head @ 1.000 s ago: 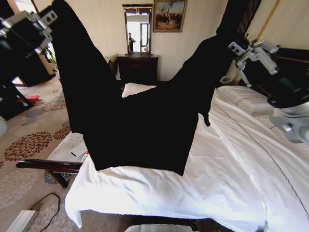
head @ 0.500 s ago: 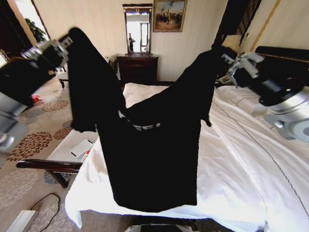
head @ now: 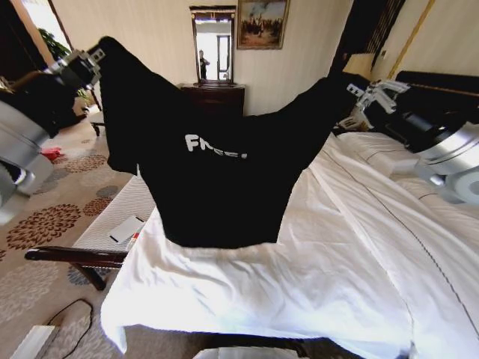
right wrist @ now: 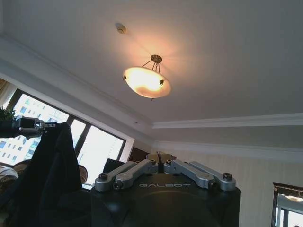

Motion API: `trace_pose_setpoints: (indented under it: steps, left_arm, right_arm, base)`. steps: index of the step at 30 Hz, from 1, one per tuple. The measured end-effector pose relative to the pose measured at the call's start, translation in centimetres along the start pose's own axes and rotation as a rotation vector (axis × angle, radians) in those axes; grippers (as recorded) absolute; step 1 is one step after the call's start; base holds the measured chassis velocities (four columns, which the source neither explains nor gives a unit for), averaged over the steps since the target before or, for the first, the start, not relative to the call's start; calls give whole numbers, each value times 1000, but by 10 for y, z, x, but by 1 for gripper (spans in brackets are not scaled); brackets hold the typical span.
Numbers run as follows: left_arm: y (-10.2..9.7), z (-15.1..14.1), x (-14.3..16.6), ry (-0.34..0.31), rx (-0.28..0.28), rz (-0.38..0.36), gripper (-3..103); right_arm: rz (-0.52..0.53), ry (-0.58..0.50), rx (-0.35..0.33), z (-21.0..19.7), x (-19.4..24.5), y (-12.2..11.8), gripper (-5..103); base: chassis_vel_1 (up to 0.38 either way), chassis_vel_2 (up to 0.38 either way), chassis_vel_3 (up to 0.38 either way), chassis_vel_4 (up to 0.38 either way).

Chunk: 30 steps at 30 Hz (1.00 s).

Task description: Fold the clothes on the bed.

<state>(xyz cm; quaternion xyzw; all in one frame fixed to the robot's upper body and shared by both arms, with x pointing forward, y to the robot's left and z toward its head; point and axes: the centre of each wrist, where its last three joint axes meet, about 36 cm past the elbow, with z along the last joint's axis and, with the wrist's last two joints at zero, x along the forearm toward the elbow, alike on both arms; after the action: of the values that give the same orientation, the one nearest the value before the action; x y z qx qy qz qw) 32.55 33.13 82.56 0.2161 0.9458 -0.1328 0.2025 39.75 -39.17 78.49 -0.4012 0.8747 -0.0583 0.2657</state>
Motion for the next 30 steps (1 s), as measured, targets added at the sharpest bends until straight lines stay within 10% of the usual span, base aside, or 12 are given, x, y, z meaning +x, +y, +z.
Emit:
trace_pose_setpoints:
  steps: [15, 30]
  left_arm:
    - [-53, 2, 34, 29, -21, 129, 0]
    - [-59, -27, 48, 10, 54, 141, 0]
  right_arm:
    - [-86, -80, 13, -24, -14, 48, 0]
    - [-112, -76, 57, -46, -26, 74, 0]
  base:
    - [0, 0, 0, 0]
    - [0, 0, 0, 0]
